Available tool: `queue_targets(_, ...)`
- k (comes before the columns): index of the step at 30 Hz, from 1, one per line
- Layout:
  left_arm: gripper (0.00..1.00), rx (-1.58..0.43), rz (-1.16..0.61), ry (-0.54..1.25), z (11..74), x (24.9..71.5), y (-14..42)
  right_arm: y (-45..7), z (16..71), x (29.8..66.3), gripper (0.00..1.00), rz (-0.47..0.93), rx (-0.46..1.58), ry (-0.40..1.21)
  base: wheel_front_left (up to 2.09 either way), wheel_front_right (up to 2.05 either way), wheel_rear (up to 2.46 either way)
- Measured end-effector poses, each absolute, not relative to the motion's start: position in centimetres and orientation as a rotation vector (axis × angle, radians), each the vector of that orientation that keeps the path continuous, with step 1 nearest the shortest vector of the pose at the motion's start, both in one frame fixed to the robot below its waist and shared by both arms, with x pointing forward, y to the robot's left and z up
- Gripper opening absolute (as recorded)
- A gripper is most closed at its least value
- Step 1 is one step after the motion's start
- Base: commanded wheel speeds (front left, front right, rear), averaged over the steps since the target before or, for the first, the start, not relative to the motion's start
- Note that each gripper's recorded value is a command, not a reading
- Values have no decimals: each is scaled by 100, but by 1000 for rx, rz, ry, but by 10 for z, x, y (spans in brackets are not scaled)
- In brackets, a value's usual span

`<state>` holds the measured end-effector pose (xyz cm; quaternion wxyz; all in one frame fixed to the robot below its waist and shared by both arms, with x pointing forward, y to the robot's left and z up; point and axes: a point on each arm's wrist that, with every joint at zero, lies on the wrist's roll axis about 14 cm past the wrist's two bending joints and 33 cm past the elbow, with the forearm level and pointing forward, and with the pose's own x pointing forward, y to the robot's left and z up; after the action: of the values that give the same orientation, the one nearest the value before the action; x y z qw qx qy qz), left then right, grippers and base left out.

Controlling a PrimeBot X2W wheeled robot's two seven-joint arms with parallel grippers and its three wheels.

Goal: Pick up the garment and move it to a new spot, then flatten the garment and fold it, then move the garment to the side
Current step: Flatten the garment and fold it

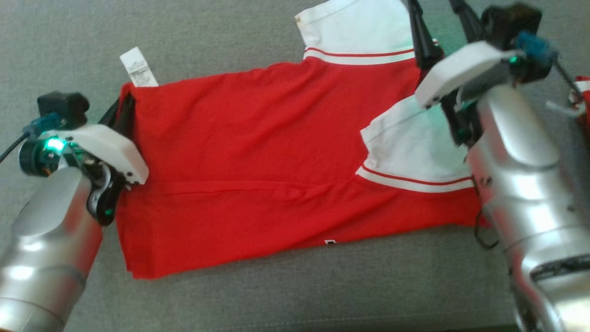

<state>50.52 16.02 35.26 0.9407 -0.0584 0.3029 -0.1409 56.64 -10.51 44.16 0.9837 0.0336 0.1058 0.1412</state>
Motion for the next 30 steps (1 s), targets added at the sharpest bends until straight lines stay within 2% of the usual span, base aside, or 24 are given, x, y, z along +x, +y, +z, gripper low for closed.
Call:
queue_targets(12,0,-109,-321,488,367,499,164,-105,389,608,100,298,-123,511,0,0,0)
queue_targets(20,0,-117,-298,470,370,484,173,-82,365,619,100,332,-152,603,0,0,0)
queue_targets(21,0,-123,-295,474,369,483,173,-82,365,622,69,328,-147,600,0,0,0)
queue_targets(22,0,-131,-292,472,369,482,172,-81,366,625,15,326,-143,597,0,0,0)
queue_targets(23,0,-135,-294,476,367,482,171,-80,366,627,15,329,-157,595,0,0,0)
queue_targets(24,0,-136,-299,475,368,483,168,-80,365,629,0,328,-159,595,0,0,0)
queue_targets(30,0,-141,-309,463,371,485,164,-89,369,632,0,299,-155,574,0,0,0)
